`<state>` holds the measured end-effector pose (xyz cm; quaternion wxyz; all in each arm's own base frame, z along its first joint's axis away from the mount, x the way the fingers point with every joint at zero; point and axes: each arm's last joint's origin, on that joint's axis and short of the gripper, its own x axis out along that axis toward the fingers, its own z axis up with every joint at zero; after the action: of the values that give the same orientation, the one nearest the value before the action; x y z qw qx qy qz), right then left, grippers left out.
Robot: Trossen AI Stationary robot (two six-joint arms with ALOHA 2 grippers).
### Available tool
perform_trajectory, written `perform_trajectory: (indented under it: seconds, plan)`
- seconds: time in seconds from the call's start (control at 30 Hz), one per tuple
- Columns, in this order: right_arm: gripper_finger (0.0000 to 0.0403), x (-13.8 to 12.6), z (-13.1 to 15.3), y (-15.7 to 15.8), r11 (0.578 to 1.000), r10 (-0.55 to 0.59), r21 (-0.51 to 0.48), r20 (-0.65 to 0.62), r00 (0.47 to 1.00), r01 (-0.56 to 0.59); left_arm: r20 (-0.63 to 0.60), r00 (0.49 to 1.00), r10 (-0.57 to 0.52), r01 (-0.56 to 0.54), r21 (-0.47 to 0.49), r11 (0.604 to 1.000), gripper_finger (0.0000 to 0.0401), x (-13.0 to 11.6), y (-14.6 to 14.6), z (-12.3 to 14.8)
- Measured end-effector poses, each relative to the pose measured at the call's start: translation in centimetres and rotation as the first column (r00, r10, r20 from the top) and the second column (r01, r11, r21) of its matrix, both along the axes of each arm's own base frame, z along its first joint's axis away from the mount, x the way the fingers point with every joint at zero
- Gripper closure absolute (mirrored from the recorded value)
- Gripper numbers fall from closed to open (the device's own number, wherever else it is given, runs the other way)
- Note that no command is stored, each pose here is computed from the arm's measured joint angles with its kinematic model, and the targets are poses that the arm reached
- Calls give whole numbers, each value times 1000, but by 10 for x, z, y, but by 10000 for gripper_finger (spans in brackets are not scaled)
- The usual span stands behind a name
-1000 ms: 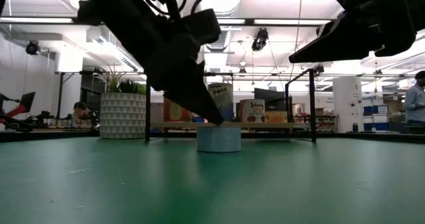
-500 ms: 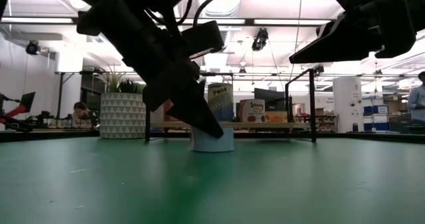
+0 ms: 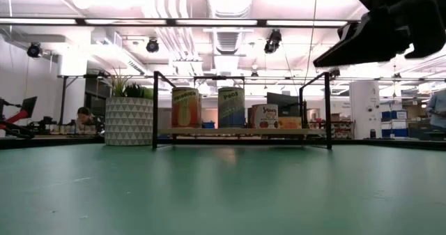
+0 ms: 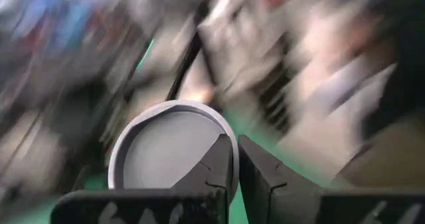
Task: Pick and place cans onto a shelf
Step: Put the canned tuna on the shelf
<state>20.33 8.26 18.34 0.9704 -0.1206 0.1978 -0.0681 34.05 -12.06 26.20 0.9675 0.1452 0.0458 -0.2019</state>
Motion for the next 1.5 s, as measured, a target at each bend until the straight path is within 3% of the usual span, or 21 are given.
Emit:
perform_trajectory:
  seconds: [0.07, 0.17, 0.27, 0.33, 0.43, 0.57, 0.63, 0.7, 0.8, 0.83, 0.93, 1.0, 1.1, 1.17, 1.23, 1.3, 1.33, 1.43, 1.5]
  plan:
    - [309, -4, 4, -2, 1000, -6, 18, 10, 1000, 6, 142, 961, -239, 241, -1, 970, 400, -12, -1, 22]
    - [310, -8, 7, -4, 999, -3, 32, 31, 999, 2, 236, 805, -544, 549, 50, 834, 401, -25, 1, 38]
    - [308, -10, 6, -5, 999, 0, 34, 31, 1000, -1, 290, 633, -718, 725, 105, 681, 401, -32, 4, 46]
    - [308, -10, 5, -5, 999, 0, 34, 32, 1000, -1, 320, 554, -769, 774, 144, 617, 401, -35, 6, 50]
    - [310, -10, 2, -5, 999, -1, 32, 24, 1000, 0, 325, 519, -790, 792, 165, 588, 401, -35, 6, 50]
    - [312, -10, 2, -5, 999, -2, 34, 24, 1000, 1, 350, 408, -843, 831, 241, 501, 401, -39, 5, 55]
    - [311, -10, 2, -5, 999, -1, 33, 22, 1000, 0, 358, 396, -846, 834, 246, 495, 401, -39, 4, 59]
    - [310, -10, 2, -5, 1000, -1, 32, 23, 1000, 0, 366, 424, -828, 822, 229, 522, 401, -37, 4, 63]
    - [310, -10, 2, -5, 1000, -1, 30, 22, 1000, 0, 398, 587, -705, 715, 153, 682, 401, -31, 6, 70]
    - [311, -10, 2, -5, 1000, -1, 30, 23, 1000, 0, 401, 609, -684, 695, 144, 704, 401, -30, 7, 71]
    - [314, -10, 2, -5, 1000, 0, 29, 22, 1000, 0, 411, 619, -669, 676, 154, 720, 401, -28, 7, 72]
    - [314, -11, 2, -5, 1000, 0, 28, 20, 1000, -1, 408, 705, -580, 605, 82, 792, 401, -25, 9, 75]
    - [312, -11, 2, -5, 1000, 0, 28, 20, 1000, -1, 324, 898, -298, 335, -66, 940, 401, -16, 18, 74]
    - [310, -11, 2, -5, 1000, 0, 27, 19, 1000, -1, 166, 986, -28, 46, -107, 993, 401, -9, 25, 64]
    - [309, -11, 1, -5, 1000, 0, 27, 18, 1000, -1, -36, 964, 263, -265, -90, 960, 401, -6, 32, 48]
    - [311, -11, 0, -5, 1000, 0, 24, 13, 1000, -1, -235, 835, 497, -523, -60, 851, 401, -6, 39, 31]
    - [312, -11, 0, -6, 1000, 1, 21, 9, 1000, -1, -331, 759, 561, -605, -40, 795, 401, -8, 42, 21]
    - [316, -11, 0, -6, 1000, 4, 14, 8, 1000, -4, -586, 561, 585, -745, -49, 665, 401, -10, 45, -5]
    - [318, -11, 0, -5, 1000, 4, 15, 13, 1000, -4, -716, 425, 554, -830, -64, 554, 401, -11, 44, -18]
